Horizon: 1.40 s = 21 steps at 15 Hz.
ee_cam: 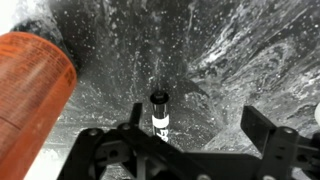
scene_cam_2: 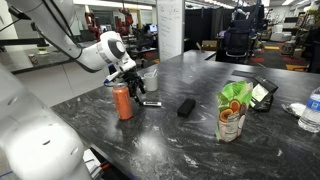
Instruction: Put the marker in the cup
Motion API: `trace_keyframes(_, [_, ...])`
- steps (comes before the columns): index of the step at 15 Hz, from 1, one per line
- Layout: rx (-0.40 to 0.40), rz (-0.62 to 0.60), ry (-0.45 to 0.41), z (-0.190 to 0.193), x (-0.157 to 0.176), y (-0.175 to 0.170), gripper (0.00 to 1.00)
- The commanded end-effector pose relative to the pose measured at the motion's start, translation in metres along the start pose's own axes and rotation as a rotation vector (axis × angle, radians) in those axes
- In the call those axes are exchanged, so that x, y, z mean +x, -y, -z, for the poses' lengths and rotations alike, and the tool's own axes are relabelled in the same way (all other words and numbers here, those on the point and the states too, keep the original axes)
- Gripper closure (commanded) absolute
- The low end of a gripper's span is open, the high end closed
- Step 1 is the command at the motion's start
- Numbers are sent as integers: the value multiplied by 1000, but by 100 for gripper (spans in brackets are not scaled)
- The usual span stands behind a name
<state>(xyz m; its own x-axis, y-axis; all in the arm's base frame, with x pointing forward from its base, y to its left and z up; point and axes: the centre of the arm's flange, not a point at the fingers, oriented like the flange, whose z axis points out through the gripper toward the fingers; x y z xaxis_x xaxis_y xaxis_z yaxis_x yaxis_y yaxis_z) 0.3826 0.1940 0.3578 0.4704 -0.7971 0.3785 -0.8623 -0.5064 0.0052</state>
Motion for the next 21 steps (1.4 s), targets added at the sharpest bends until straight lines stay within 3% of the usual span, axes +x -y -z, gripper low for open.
trace_keyframes(1, [9, -19, -36, -11, -10, 16, 0])
trace_keyframes(6, [27, -71, -107, -15, -7, 10, 0])
trace_keyframes(16, [-14, -97, -79, -27, -2, -3, 0])
trace_keyframes(17, [-19, -97, -72, -28, -1, -4, 25])
trace_keyframes(18, [-24, -99, -71, -30, -1, -5, 28])
trace_keyframes(21, [-35, -103, -63, -34, 1, -7, 49])
